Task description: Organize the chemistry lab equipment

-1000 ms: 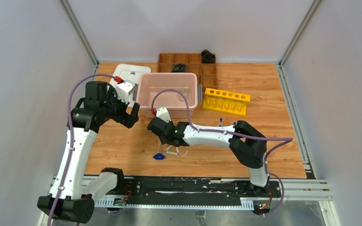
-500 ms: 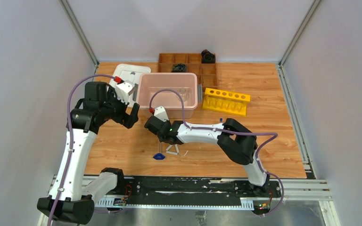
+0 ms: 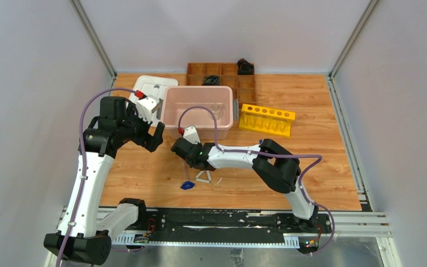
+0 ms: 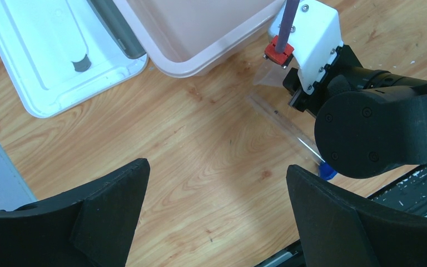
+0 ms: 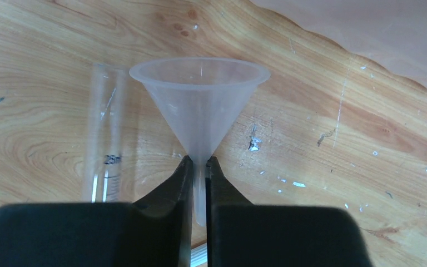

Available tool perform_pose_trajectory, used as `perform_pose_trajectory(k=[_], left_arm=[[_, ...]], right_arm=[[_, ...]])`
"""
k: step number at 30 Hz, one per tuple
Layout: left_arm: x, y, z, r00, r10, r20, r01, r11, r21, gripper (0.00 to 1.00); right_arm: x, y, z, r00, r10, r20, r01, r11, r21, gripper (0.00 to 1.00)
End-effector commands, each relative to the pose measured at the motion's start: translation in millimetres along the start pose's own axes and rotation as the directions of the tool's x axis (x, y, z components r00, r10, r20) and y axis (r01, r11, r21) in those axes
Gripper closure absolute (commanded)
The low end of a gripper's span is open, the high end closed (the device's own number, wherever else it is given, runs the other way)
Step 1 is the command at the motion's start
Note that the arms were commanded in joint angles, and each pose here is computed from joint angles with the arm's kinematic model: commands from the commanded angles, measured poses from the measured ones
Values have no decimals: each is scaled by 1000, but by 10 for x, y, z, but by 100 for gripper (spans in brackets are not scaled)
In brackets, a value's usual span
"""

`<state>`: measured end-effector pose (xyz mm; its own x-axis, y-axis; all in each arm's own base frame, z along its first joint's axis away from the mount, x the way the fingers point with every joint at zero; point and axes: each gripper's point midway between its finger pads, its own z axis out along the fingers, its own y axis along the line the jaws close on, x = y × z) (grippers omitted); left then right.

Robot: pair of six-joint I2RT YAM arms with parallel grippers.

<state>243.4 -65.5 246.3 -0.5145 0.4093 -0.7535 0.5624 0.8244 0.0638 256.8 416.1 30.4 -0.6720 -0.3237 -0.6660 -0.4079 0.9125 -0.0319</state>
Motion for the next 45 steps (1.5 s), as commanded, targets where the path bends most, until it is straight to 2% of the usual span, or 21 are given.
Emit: perform_pose_trajectory(k=[1,7,13,18,22,24,27,33,34,35,36,38,40,45], left_arm=[[-8,17,-32,1000,11,9,-11,1000,-10,0],[-31,20,-36,1000,9,12,-8,1000,-10,0],[-53,55,-47,1000,15,12,-15,1000,-24,0],[-102,73,-67,1000,3,20,-2,999,-34,0],[-147,60,-83,999,-2,33,2,1000,-27,0],[-152,61,-72,999,-1,32,1,1000,-23,0],[-148,18,-51,999,-4,33,4,1000,4,0],[-119,-55,-47,999,11,43,-13,999,38,0],[-105,-58,-44,999,17,42,-19,999,39,0],[-88,-63,-35,999,21,39,-23,999,42,0],[-71,-70,-27,999,30,37,-31,998,47,0],[-34,-108,-19,997,60,39,-63,996,68,0],[16,-164,-3,993,105,46,-109,989,100,0],[195,-395,42,961,260,98,-276,935,221,0]], right_arm=[[10,-92,-13,1000,24,-16,-23,999,25,99],[-237,-109,-305,999,-12,43,13,999,-33,100],[-471,85,-857,985,-134,105,158,951,-266,100],[-755,-110,-1412,963,-189,192,243,915,-321,100],[-1138,-408,-1697,951,-149,271,236,916,-326,100],[-1362,-589,-1715,954,-107,279,200,923,-330,100],[-1607,-865,-1523,974,-71,217,135,945,-298,100],[-1853,-1005,-1098,983,-117,142,149,960,-235,100],[-1874,-1015,-1033,984,-122,133,150,962,-226,98],[-1896,-1029,-983,984,-126,128,152,965,-213,93],[-1912,-1034,-916,984,-131,121,154,967,-201,81],[-1973,-1059,-897,984,-133,121,154,971,-182,63],[-2038,-1103,-961,983,-126,131,147,976,-160,52],[-2074,-1251,-1278,977,-84,195,110,985,-130,43]])
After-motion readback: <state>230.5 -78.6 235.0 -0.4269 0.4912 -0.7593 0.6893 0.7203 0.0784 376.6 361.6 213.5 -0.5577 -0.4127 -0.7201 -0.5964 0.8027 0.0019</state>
